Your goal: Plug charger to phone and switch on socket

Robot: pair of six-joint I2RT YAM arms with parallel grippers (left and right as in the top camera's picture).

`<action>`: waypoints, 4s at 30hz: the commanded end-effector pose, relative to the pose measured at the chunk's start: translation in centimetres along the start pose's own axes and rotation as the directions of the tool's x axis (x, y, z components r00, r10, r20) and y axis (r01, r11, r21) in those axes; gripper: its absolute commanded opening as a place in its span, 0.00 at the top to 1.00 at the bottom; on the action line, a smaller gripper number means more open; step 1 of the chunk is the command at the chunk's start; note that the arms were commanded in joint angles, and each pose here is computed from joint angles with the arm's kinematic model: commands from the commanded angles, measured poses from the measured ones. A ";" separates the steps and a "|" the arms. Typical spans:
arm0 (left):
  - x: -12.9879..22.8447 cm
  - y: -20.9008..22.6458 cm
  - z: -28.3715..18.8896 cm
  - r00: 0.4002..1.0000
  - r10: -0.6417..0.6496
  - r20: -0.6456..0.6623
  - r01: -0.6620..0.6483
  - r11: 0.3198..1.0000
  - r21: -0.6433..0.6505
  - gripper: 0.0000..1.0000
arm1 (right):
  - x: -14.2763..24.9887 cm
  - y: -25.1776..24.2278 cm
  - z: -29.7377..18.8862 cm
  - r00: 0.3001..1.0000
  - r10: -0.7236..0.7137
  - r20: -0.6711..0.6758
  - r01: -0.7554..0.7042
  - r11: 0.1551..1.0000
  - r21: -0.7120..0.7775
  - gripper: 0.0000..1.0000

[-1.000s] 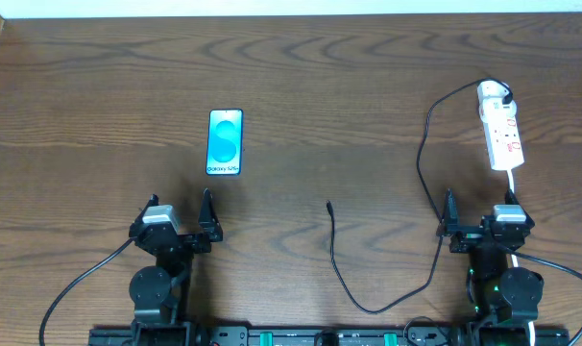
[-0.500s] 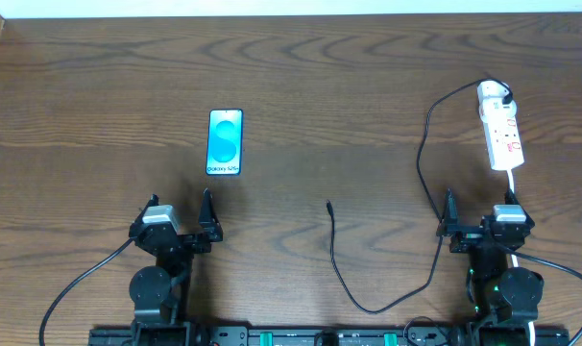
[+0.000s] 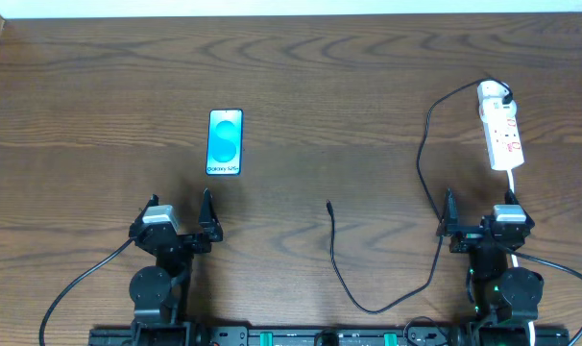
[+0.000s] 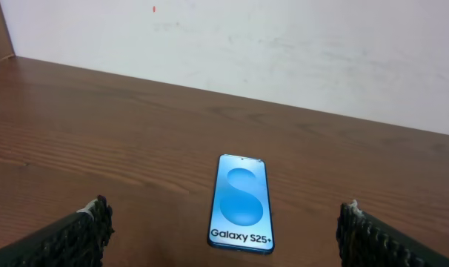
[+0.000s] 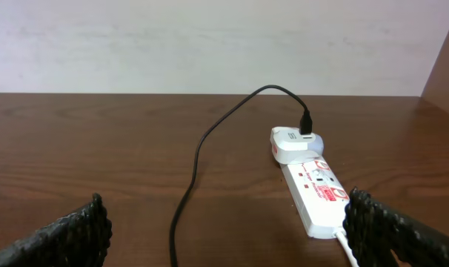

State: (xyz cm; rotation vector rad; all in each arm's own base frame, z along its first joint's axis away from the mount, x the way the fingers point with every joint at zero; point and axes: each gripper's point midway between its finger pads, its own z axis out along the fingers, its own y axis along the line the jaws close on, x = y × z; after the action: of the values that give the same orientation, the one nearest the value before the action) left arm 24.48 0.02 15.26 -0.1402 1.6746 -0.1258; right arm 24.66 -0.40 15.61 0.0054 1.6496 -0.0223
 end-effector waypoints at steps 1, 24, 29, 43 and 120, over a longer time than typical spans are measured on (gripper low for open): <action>1.5 0.2 0.1 0.999 0.013 -0.043 -0.013 1.000 0.000 0.02 | 0.0 0.3 0.0 1.000 0.010 0.003 -0.010 1.000 -0.016 0.01; 1.5 0.2 0.1 0.999 0.013 -0.043 -0.013 1.000 0.000 0.02 | 0.0 0.3 0.0 1.000 0.010 0.003 -0.010 1.000 -0.016 0.01; 1.5 0.2 0.1 0.999 0.013 -0.043 -0.013 1.000 -0.001 0.02 | 0.0 0.3 0.0 1.000 0.010 0.003 -0.010 1.000 -0.016 0.01; 1.5 0.2 0.1 0.999 0.013 -0.043 -0.013 1.000 -0.005 0.02 | 0.0 0.3 0.0 1.000 0.010 0.003 -0.010 1.000 -0.016 0.01; 2.2 -3.6 18.0 0.315 0.064 -0.947 -0.021 0.998 0.060 0.02 | 0.0 0.3 0.0 1.000 0.010 0.003 -0.010 1.000 -0.016 0.01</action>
State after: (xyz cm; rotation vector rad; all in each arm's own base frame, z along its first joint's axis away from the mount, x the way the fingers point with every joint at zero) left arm 41.68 -3.58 11.30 0.0452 2.9334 -0.1999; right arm 24.65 -0.19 15.68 -0.0026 1.6462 -0.0134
